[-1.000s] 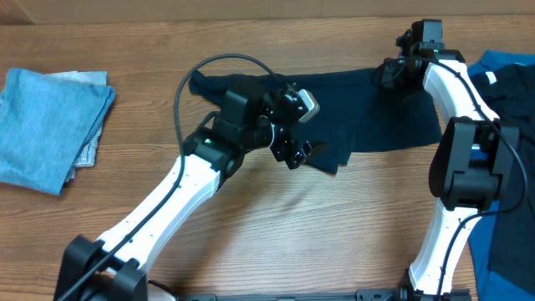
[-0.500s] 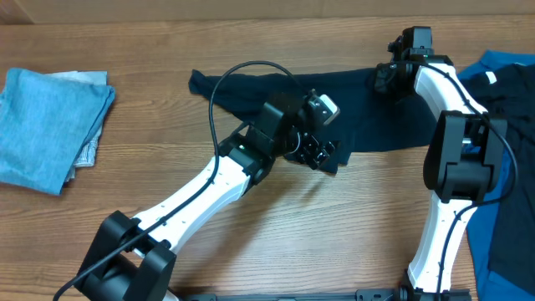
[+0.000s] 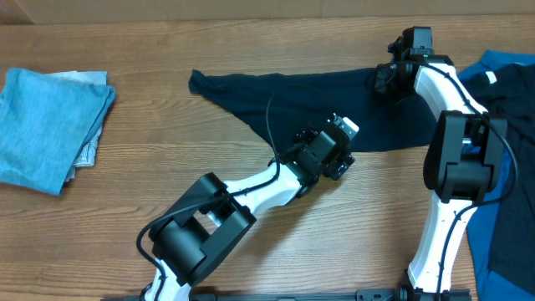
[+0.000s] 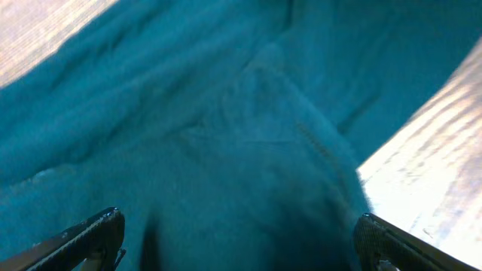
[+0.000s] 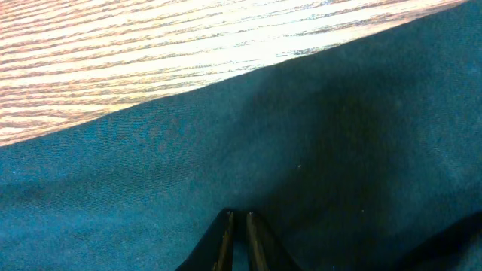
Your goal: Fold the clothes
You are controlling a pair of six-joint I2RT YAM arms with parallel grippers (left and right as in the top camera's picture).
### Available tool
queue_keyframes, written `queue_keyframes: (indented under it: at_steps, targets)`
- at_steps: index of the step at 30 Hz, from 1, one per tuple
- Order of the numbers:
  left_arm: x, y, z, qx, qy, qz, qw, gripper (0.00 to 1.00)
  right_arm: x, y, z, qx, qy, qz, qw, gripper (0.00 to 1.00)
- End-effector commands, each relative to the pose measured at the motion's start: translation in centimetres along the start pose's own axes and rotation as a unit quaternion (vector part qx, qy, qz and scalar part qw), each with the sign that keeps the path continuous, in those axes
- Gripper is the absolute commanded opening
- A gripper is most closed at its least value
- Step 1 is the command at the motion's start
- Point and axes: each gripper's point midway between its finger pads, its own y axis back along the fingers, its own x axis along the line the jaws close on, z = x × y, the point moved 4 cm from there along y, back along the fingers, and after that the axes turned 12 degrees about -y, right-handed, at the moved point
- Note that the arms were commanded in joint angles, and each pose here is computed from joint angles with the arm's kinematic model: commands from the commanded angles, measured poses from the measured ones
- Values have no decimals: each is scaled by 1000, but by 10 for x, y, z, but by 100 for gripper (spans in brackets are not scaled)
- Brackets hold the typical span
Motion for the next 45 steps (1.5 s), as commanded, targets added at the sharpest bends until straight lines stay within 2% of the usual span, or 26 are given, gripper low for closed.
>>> queue_keyframes:
  at_steps: [1,7,9,20,21,22,24,27,28,32,36,38,39,40,41,43,45]
  targets:
    - [13,-1,21,-30,19,33,999,100,-1,-12,-9,16,2,-2,1000,11]
    - [11,-5,16,-20,16,31,999,100,-3,-17,-11,22,1,-4,1000,11]
    - [11,-5,15,-20,16,30,999,100,-3,-17,-11,22,1,-4,1000,18]
    - [2,-17,-2,6,9,20,1000,100,-6,-24,-16,31,-2,-8,999,20]
    - [2,-17,-2,6,9,19,1000,97,-6,-24,-16,31,-3,-8,999,20]
    - [2,-17,0,4,9,18,1000,89,-6,-24,-16,31,-3,-8,999,20]
    - [4,-16,6,-3,11,20,1000,64,-6,-24,-16,32,-3,-8,999,20]
    - [10,-10,26,-19,15,26,999,34,-7,-24,-17,33,-3,-9,999,20]
    - [14,-5,34,-19,16,30,999,27,-7,-24,-18,34,-4,-9,999,20]
    - [30,30,57,-5,13,37,999,26,-7,-24,-17,34,-3,-11,999,20]
    - [33,55,40,55,54,27,997,25,-7,-24,-17,34,-3,-11,999,20]
    - [30,57,28,83,76,25,993,13,-7,-24,-17,34,-3,-11,999,20]
    - [29,58,21,101,85,24,991,11,-7,-24,-18,35,-3,-11,999,20]
    - [27,59,14,116,95,22,988,34,-7,-24,-18,34,-3,-11,999,20]
    - [21,59,15,115,100,-2,988,64,-7,-24,-17,34,-3,-11,999,20]
    - [2,58,28,86,98,-77,988,68,-7,-24,-16,32,-3,-10,999,20]
    - [-7,51,43,44,98,-115,988,80,-7,-24,-17,32,-3,-10,999,20]
